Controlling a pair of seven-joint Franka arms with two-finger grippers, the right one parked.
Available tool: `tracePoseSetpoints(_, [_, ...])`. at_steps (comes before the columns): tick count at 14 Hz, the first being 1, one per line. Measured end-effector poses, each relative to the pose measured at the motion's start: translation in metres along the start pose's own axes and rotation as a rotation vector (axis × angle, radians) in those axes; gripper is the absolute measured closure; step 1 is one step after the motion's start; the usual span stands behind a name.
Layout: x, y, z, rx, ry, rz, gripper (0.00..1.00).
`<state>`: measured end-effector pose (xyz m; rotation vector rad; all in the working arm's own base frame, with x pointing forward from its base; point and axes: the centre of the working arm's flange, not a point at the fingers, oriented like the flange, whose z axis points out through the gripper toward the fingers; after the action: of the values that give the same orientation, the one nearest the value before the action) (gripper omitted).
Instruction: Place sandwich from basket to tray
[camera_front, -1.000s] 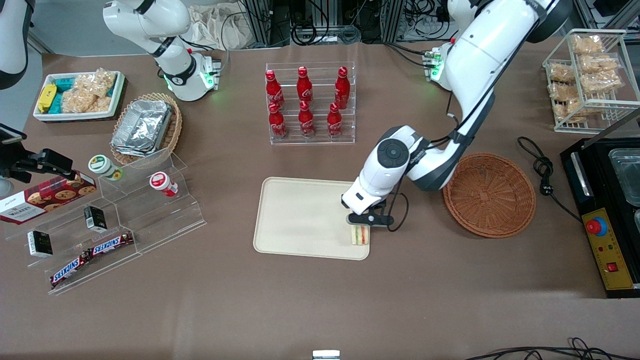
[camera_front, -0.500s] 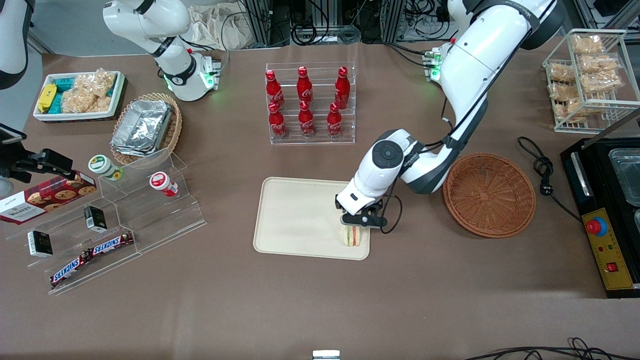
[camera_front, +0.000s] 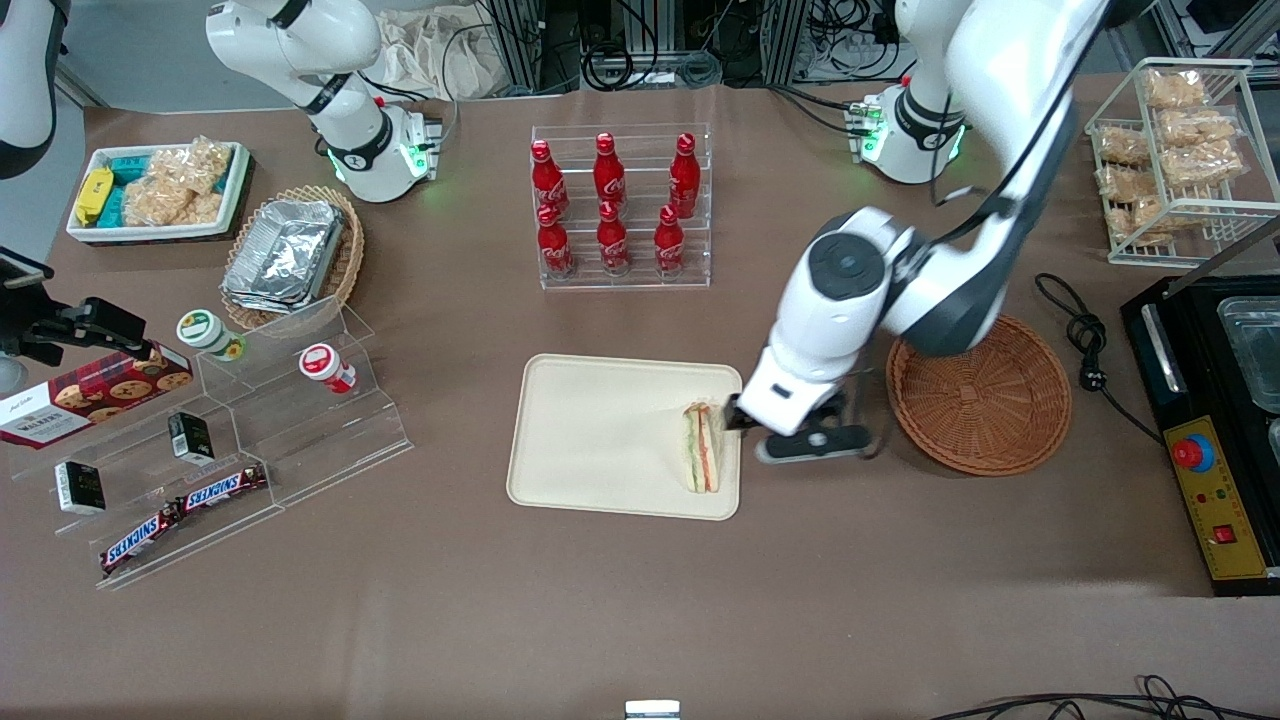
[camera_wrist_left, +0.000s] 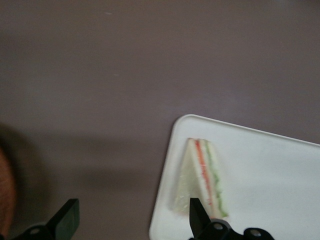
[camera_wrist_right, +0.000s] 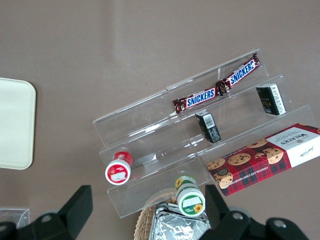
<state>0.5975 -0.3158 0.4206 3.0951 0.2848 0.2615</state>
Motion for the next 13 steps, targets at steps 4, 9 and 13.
tracePoseSetpoints(4, [0.038,-0.066,-0.066,-0.044,-0.077,-0.057,0.0])
tracePoseSetpoints(9, [0.046,-0.136,-0.139,-0.03,-0.146,-0.106,0.0])
tracePoseSetpoints(13, [0.029,-0.214,-0.209,-0.035,-0.201,-0.035,0.0])
